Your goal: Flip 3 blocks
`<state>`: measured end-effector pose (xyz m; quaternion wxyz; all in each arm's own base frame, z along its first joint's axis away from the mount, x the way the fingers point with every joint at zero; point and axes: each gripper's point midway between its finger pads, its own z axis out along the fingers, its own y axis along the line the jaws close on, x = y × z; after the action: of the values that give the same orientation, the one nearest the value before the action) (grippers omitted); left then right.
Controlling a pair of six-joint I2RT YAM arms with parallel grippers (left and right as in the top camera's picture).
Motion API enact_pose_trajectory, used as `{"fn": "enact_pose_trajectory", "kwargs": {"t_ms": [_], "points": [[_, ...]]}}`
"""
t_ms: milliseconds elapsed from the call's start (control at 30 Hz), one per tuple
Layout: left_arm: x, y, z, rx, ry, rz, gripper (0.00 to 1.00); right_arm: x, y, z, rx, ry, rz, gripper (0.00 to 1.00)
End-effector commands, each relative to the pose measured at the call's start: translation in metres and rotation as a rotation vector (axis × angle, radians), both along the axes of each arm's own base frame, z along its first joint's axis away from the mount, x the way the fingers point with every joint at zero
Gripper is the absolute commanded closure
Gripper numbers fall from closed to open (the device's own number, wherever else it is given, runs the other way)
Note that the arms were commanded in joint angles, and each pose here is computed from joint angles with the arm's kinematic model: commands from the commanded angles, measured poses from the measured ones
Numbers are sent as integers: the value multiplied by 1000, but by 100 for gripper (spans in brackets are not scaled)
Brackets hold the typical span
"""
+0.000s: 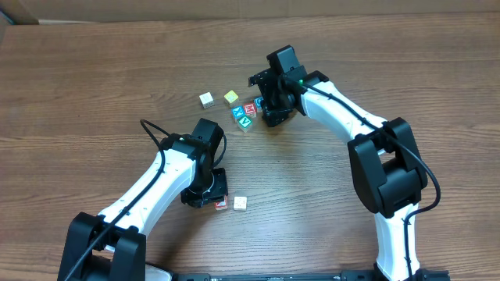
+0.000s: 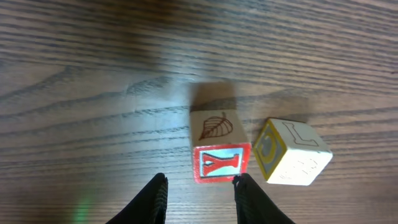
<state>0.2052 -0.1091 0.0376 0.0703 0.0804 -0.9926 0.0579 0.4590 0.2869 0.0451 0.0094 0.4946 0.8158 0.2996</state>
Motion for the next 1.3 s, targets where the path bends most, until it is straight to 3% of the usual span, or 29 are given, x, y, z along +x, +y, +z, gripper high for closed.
{"fn": "enact_pose_trajectory", "kwargs": {"t_ms": [0,100,200,400,667,967,1167,1267], "points": [[4,-11,7,-49,-7,6,70,11,3,31,43,-33,-79,18],[3,-11,7,-51,-5,6,70,12,-1,28,20,-37,-92,26],[2,-11,7,-50,-1,4,70,13,-9,25,-19,-41,-105,28],[1,-12,7,-59,2,-1,71,15,-13,16,-67,-63,-76,19],[0,-13,8,-65,10,0,71,11,-13,-13,-81,-11,-68,24],[-2,-17,9,-90,19,-1,70,17,-14,-12,-86,-31,-91,24],[-2,-17,9,-90,19,-2,70,19,-19,-13,-108,-42,-105,41],[-2,-17,9,-90,18,-2,70,20,-21,-14,-124,-49,-114,41]]}}
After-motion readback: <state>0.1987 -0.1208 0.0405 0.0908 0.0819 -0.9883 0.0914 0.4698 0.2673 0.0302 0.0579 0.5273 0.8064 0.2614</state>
